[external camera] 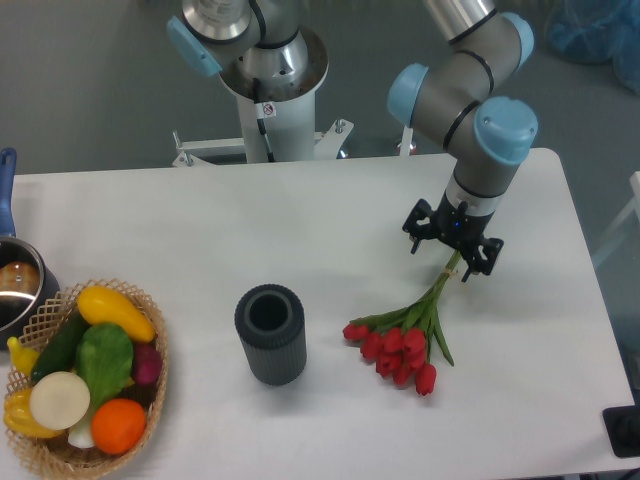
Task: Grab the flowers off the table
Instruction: 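Lower the open gripper over the green tulip stems, then descend onto the stems and close the gripper around them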
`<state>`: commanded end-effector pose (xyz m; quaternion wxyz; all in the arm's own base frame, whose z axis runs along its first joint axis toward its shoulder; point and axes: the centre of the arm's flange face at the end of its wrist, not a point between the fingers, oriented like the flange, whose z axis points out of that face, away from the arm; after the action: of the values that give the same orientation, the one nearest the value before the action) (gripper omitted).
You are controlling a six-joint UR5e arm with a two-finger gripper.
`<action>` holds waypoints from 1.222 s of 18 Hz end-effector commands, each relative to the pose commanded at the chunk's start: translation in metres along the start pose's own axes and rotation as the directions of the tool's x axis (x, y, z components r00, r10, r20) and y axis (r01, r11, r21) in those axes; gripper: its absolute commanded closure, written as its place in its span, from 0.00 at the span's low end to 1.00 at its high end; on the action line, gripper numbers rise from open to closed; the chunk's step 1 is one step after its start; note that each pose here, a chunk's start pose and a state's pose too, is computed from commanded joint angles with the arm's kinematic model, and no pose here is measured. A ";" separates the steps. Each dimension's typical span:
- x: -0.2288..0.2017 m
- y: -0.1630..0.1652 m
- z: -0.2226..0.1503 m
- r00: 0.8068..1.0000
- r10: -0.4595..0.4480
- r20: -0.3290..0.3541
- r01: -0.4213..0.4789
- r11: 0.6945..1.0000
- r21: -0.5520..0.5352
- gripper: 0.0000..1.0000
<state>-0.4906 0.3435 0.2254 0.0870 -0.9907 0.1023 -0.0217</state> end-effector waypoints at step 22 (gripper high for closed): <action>-0.011 -0.004 0.035 1.000 0.000 -0.011 0.000 1.000 -0.002 0.38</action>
<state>-0.4987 0.3553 0.1918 0.0855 -0.9907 0.1026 -0.0273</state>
